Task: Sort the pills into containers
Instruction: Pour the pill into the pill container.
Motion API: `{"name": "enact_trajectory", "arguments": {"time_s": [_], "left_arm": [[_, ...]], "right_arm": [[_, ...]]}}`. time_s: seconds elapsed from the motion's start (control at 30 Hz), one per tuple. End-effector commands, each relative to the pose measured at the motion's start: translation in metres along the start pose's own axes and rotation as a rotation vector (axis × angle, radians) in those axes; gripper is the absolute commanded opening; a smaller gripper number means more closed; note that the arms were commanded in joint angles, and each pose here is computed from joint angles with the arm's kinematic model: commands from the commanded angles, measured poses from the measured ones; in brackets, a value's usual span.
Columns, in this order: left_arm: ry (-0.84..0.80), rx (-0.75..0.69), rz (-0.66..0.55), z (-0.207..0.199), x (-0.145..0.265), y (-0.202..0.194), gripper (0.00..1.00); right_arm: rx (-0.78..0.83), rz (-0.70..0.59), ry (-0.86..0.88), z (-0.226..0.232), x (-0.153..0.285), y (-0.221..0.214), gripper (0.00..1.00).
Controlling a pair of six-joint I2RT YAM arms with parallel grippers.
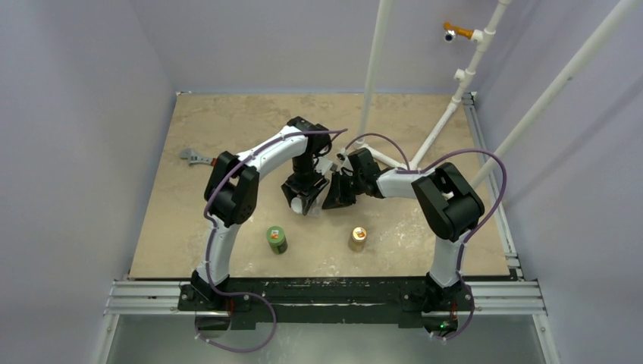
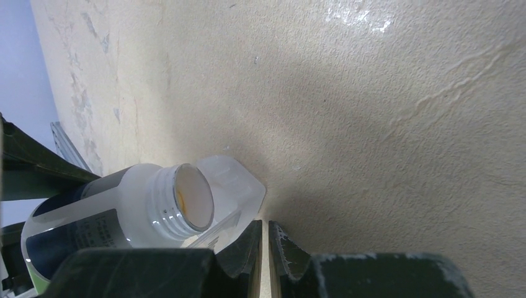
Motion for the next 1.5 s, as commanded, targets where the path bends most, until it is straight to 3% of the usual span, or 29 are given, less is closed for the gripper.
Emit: {"name": "enact_trajectory", "arguments": {"time_s": [0.0,0.3,0.9,1.47], "left_arm": [[0.026,-0.009,-0.034,-0.004,0.016,-0.001,0.0],[0.034,-0.008,-0.098,-0.004,0.034,-0.005,0.0],[-0.017,0.008,-0.035,-0.001,0.002,-0.006,0.0],[-0.02,-0.014,-0.163,-0.005,0.033,-0.013,0.0]], "right_arm": [[0.06,-0.06,0.031,0.012,0.003,0.016,0.09],[0.057,-0.056,0.028,0.011,0.002,0.016,0.09],[0.056,-0.054,0.021,0.01,0.002,0.015,0.08],[0.053,-0.102,0.012,0.012,0.015,0.02,0.1]]}}
Point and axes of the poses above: each gripper's point midway between its finger pads, its own x axis back along the fingers, its own z axis along the line the jaws close on, y = z × x, the point moved 8 cm from there along x, back along the fingers, and after that the axes turned 4 degrees about x, right-handed, at the moved point
